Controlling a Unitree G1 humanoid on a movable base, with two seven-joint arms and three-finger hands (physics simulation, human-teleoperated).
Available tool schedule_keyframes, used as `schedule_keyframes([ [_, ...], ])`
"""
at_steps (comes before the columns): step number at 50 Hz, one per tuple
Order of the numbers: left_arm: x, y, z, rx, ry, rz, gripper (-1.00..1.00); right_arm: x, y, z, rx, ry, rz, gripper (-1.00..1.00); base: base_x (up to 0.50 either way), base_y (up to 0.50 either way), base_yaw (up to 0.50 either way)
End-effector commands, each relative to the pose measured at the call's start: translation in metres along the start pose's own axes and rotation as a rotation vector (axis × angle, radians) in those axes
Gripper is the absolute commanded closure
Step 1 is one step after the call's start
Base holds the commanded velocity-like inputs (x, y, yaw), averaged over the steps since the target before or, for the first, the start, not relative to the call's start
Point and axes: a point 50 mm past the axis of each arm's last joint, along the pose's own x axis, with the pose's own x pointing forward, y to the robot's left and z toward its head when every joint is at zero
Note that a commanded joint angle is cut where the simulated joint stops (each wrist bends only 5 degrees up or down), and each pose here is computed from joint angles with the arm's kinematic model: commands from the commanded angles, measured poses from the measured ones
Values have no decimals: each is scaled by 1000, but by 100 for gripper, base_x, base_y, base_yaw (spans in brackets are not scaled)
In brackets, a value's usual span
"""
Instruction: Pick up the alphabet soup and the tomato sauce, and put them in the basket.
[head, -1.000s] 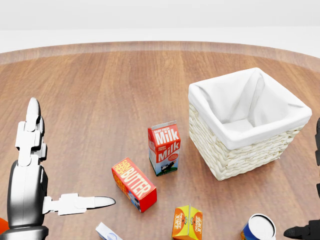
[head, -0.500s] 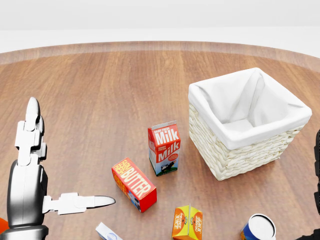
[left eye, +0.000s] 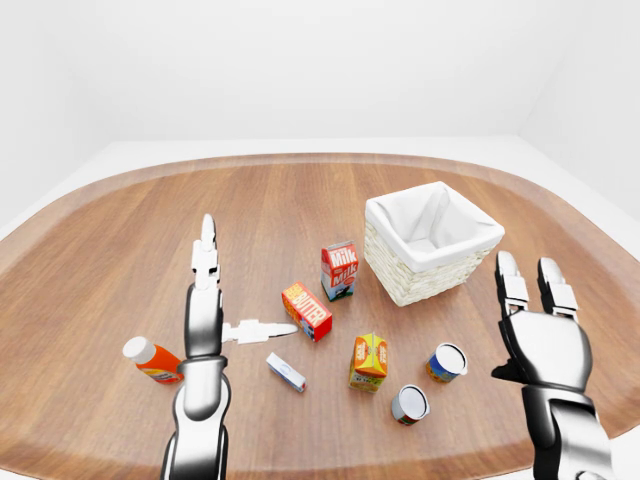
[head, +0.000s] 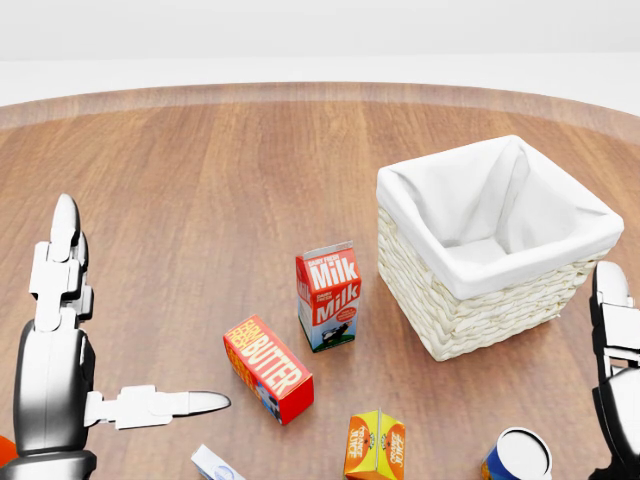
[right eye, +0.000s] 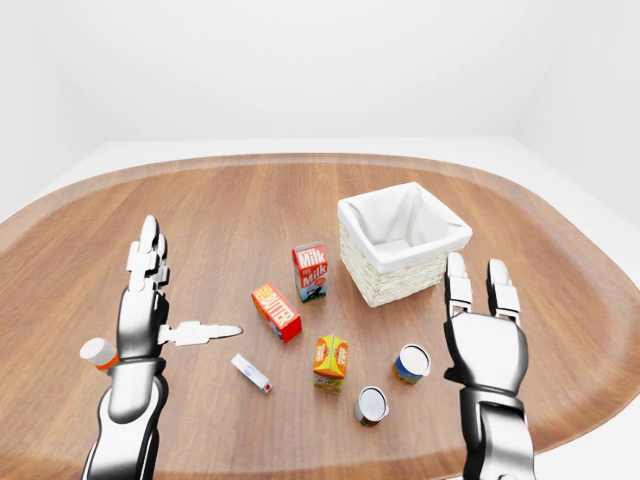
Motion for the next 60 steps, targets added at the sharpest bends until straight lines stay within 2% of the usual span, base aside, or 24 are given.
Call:
schedule_keyframes([
  [1, 0, 0, 0, 2, 0, 0, -100, 1, 8, 6, -63, -48, -17, -100, 0, 0, 0],
  [13, -1, 0, 0, 2, 2, -2, -100, 2, 11, 8, -71, -71, -5, -100, 0, 0, 0],
  [17, -1, 0, 0, 3, 0, -2, -100, 1, 18, 10, -121, -92, -19, -100, 0, 0, 0],
  [20, -1, 0, 0, 3, 1, -3, -100, 3, 16, 10, -96, -92, -4, -100, 0, 0, 0],
  [60, 0, 0, -1, 4, 5, -4, -100, 9, 40, 19, -151, -180, 17, -100, 0, 0, 0],
])
